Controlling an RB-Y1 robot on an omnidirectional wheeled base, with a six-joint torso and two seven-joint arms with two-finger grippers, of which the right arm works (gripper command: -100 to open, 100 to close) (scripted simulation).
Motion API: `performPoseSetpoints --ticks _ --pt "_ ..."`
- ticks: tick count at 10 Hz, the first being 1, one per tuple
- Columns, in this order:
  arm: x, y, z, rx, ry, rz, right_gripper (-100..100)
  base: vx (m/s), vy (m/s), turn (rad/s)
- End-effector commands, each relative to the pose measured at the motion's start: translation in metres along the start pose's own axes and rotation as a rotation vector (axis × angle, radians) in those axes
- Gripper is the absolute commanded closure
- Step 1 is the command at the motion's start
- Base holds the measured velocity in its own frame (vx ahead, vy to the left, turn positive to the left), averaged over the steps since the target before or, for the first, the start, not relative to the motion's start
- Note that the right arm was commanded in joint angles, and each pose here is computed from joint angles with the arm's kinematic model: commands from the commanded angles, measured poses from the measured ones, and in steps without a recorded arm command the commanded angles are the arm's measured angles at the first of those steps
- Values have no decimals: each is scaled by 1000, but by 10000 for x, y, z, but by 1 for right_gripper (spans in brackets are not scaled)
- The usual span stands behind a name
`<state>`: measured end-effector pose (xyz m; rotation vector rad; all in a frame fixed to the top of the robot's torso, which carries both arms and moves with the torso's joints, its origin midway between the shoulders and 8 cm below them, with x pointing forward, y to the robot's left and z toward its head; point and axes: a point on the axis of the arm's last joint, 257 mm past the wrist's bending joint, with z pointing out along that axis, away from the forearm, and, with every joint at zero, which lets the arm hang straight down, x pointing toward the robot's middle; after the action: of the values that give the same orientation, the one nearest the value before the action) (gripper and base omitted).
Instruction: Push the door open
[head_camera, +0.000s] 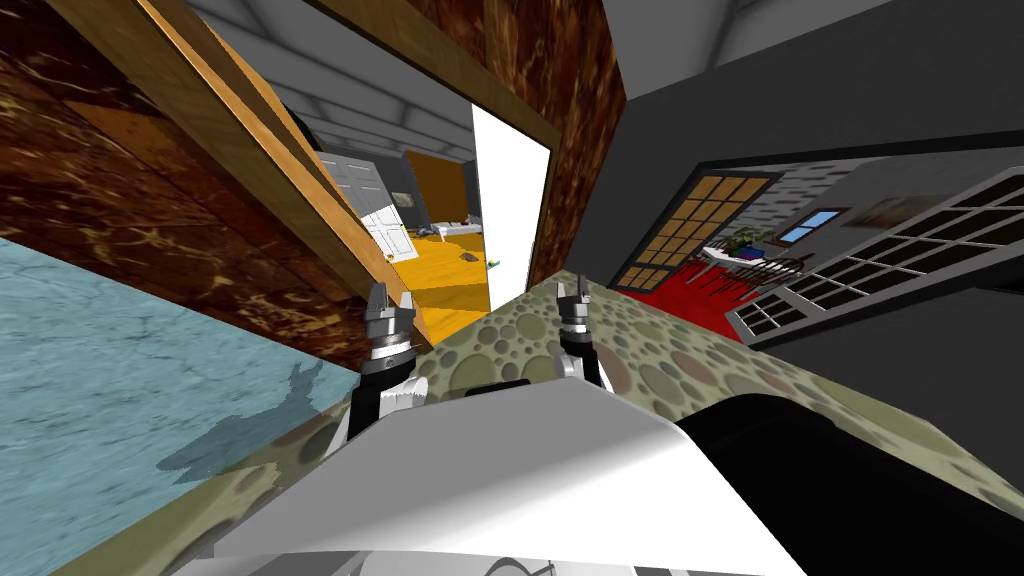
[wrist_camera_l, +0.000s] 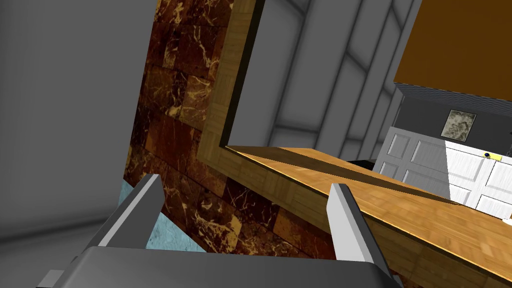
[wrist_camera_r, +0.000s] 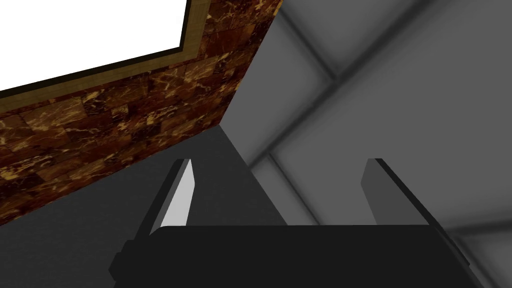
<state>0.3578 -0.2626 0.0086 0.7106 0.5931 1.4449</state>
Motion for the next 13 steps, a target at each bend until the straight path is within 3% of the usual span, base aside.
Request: performPoseSetpoints --ticks 1,13 --pt "13 -106 -19 13 7 -1 -100 81 -9 30" --pt "140 -992 -225 150 74 -19 -100 114 -33 55"
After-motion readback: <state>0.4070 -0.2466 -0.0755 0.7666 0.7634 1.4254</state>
